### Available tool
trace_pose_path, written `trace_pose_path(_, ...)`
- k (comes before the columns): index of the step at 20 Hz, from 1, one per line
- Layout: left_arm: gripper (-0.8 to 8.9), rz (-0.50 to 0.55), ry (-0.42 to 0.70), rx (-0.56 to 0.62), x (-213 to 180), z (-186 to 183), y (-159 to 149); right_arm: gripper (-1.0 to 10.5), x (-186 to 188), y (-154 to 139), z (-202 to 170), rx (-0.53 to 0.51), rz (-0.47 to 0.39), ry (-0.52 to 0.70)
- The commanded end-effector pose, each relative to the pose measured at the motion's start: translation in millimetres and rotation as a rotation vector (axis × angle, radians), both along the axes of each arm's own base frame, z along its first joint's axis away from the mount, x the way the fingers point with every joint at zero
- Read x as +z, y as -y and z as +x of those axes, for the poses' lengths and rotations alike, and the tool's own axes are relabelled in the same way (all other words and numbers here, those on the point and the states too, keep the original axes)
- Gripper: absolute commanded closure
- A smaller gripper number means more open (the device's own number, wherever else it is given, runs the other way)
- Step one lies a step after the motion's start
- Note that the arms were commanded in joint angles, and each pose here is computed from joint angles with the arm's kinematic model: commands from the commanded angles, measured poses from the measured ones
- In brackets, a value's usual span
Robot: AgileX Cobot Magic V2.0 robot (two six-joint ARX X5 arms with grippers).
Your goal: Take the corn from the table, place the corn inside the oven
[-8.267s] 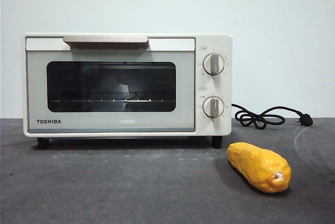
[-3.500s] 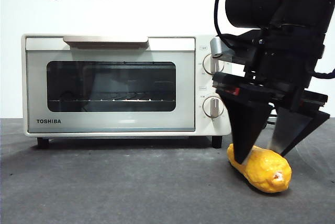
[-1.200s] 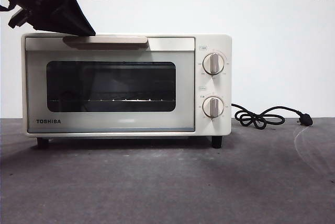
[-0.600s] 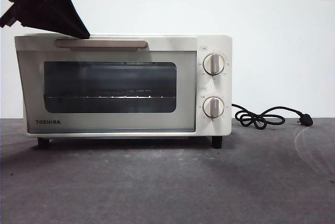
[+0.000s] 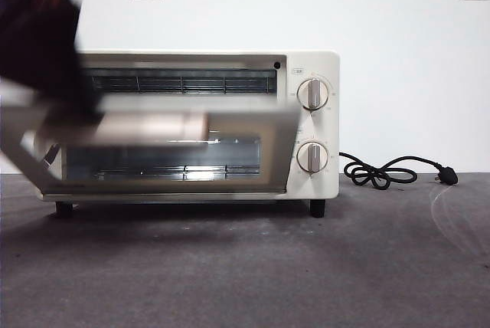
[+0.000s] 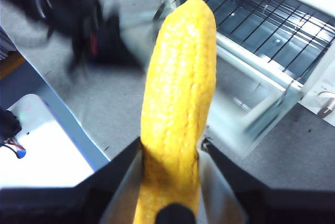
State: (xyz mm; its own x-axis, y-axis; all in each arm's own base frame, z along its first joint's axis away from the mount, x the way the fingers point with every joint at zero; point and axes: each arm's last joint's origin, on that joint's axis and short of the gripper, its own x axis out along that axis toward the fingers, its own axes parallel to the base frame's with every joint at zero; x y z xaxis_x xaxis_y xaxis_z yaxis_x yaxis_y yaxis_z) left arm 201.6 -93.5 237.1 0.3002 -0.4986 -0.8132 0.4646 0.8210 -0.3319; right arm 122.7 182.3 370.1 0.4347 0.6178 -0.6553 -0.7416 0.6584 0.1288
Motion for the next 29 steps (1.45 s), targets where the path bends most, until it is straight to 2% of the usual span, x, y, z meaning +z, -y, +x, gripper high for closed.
trace_pose_path(1, 8.19, 0.065, 0.009, -0.012, -6, -2, 3, 9.6, 1, 0, 0, 0.005, 0.004, 0.012)
trace_pose_path(7, 8.19, 0.011, 0.081, -0.075, 14, -26, 14, 9.6, 2, -1, 0, 0.01, 0.007, 0.021)
trace_pose_path(13, 8.19, -0.105, 0.301, -0.064, 55, -63, -1, 9.6, 8, -5, 3, 0.032, 0.055, 0.086)
trace_pose_path(18, 8.19, -0.155, 0.607, 0.074, 89, -102, -30, 9.6, 15, -14, 9, 0.088, 0.114, 0.197)
trace_pose_path(21, 8.19, -0.191, 0.751, 0.151, 102, -128, -48, 9.6, 14, -27, 15, 0.156, 0.156, 0.232)
trace_pose_path(23, 8.19, -0.209, 0.814, 0.188, 105, -141, -58, 9.6, 10, -38, 21, 0.189, 0.161, 0.251)
trace_pose_path(29, 8.19, -0.158, 0.941, 0.341, 109, -162, -76, 9.6, -19, -71, 44, 0.249, 0.075, 0.297)
